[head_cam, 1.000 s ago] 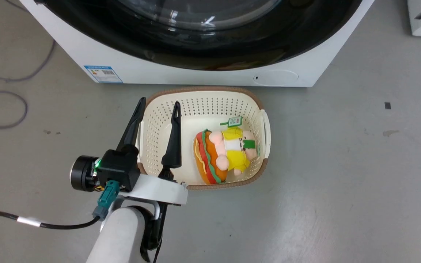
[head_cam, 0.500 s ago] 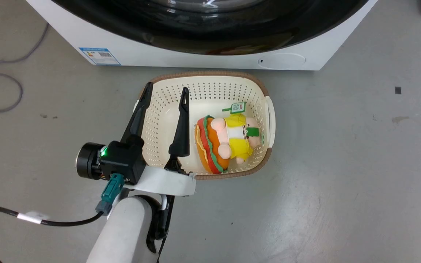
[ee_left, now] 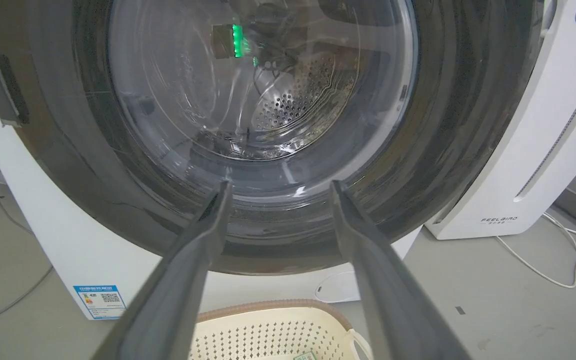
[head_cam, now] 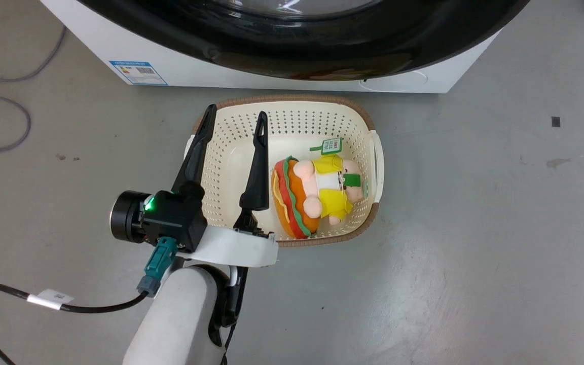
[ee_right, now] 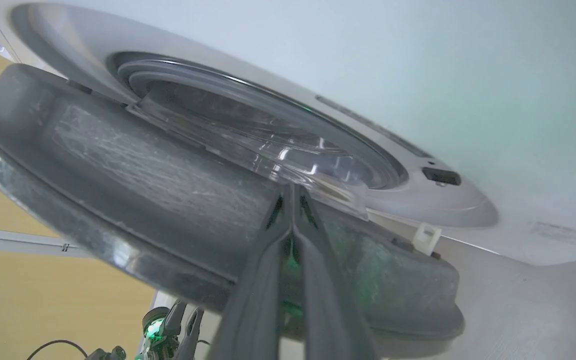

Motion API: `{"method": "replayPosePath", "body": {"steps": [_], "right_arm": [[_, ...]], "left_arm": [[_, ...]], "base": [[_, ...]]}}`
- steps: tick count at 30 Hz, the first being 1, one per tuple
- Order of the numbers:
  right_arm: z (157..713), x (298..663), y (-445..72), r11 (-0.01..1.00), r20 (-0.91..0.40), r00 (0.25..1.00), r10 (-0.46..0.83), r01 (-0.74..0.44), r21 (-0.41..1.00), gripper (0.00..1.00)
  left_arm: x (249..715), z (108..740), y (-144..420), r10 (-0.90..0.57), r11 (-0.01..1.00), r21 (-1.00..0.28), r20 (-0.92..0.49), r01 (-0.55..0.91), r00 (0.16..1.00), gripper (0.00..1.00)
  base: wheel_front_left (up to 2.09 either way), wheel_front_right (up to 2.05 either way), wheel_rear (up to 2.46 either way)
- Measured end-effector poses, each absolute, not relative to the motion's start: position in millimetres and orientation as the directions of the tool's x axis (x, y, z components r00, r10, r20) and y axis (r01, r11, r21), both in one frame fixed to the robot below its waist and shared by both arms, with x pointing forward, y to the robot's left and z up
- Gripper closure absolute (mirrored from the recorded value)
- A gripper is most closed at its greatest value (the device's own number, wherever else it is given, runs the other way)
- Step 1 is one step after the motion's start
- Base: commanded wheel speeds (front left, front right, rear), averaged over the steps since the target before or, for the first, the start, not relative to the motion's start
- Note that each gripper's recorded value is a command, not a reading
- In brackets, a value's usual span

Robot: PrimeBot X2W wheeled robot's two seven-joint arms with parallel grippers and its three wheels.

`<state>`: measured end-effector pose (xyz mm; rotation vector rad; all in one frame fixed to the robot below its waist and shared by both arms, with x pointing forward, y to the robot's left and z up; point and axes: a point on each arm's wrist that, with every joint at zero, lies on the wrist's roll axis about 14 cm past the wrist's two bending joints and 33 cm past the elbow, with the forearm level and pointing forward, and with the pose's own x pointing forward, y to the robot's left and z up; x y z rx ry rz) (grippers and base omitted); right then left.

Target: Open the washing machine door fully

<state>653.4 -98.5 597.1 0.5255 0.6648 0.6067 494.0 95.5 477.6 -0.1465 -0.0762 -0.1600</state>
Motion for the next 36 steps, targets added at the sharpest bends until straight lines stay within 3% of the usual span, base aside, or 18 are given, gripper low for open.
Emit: {"method": "replayPosePath", "body": {"steps": [20, 36], "right_arm": [[575.2, 588.4, -88.0, 0.662, -0.474, 0.494, 0.729, -0.332, 0.672, 1.0], [562.2, 507.6, -55.5, 0.581, -0.466, 0.363, 0.807, -0.345, 0.738, 1.0]], "left_arm": [[476.7, 506.5, 94.7, -0.16, 0.975, -0.131, 0.132, 0.177, 0.978, 0.0], [435.0, 517.5, 108.0, -0.14, 0.981, -0.116, 0.125, 0.155, 0.982, 0.0]], "base": [[0.0, 0.0, 0.0], [0.0, 0.0, 0.0]]}}
